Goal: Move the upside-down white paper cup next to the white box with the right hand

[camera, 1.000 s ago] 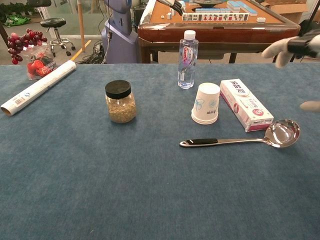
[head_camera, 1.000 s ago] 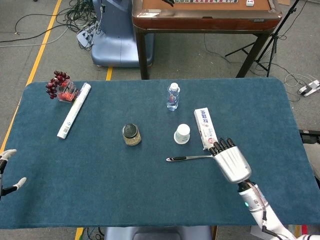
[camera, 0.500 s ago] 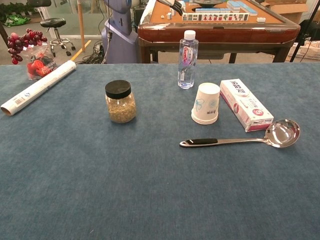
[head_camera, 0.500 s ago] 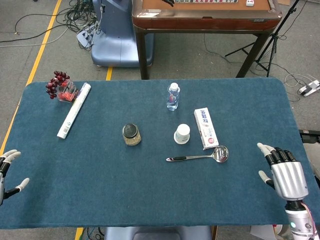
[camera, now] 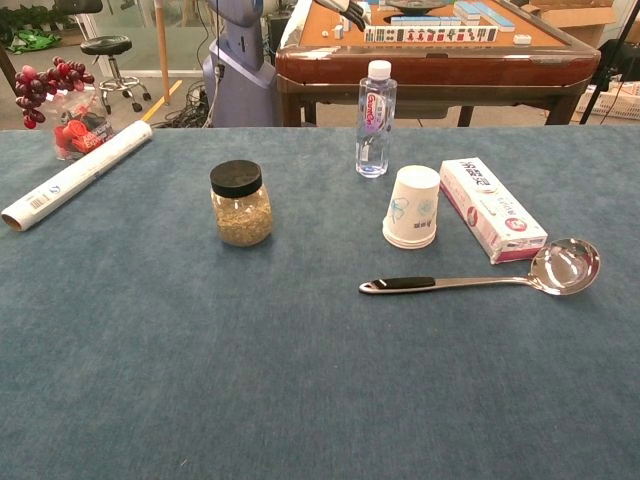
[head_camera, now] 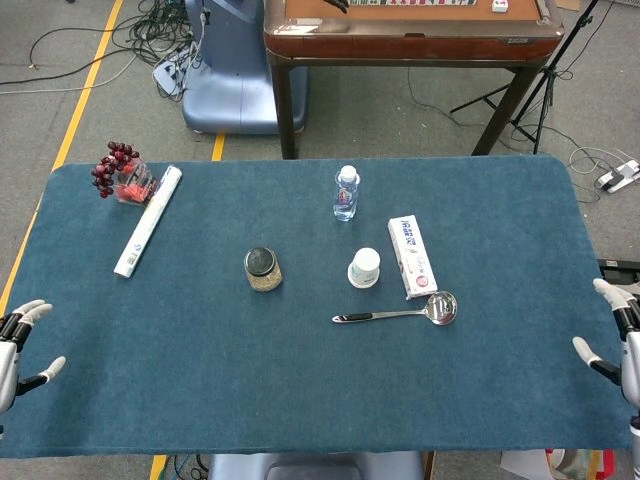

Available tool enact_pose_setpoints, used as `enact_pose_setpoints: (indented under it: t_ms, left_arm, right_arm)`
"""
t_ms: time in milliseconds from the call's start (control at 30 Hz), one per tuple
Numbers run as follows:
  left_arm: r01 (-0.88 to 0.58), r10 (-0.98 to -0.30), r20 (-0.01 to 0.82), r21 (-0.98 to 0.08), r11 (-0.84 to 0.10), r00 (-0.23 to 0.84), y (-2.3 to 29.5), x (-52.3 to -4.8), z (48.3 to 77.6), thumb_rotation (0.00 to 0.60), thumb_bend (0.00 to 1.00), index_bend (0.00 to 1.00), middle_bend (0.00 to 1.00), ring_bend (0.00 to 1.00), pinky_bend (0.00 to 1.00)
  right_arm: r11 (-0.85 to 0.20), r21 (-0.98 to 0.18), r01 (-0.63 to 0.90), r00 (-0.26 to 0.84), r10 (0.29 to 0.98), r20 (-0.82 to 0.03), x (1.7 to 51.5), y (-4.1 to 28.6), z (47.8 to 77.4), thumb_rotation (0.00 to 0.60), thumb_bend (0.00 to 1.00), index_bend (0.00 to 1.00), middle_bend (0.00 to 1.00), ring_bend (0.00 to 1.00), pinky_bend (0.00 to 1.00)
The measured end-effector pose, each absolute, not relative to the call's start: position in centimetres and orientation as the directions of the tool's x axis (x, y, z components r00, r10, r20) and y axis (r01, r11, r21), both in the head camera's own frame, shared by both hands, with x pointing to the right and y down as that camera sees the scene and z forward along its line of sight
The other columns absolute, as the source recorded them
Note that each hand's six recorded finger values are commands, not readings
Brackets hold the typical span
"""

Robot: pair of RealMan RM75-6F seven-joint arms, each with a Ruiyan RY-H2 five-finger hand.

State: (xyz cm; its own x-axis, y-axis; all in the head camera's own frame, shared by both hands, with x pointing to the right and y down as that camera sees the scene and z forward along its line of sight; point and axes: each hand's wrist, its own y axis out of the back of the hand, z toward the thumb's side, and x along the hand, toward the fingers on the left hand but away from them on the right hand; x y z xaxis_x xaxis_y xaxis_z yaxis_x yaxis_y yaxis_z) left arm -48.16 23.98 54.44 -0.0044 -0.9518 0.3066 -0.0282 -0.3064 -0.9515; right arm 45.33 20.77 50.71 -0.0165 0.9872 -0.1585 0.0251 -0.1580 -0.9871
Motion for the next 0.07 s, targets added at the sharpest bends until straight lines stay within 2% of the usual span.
enact_pose_setpoints:
  t_ms: [67]
  left_arm:
    - [-0.028,-0.950,0.313,-0.950,-0.312,-0.006,24.02,-48.12,54.60,0.600,0.06,0.24,0.24,0.30,0.59]
  right_arm:
    - [-0.173,-0.985,0.028,-0.014,0.985,-0.174,45.44,20.72,50.87,0.600,0.07,0.22,0.30,0.27,0.38]
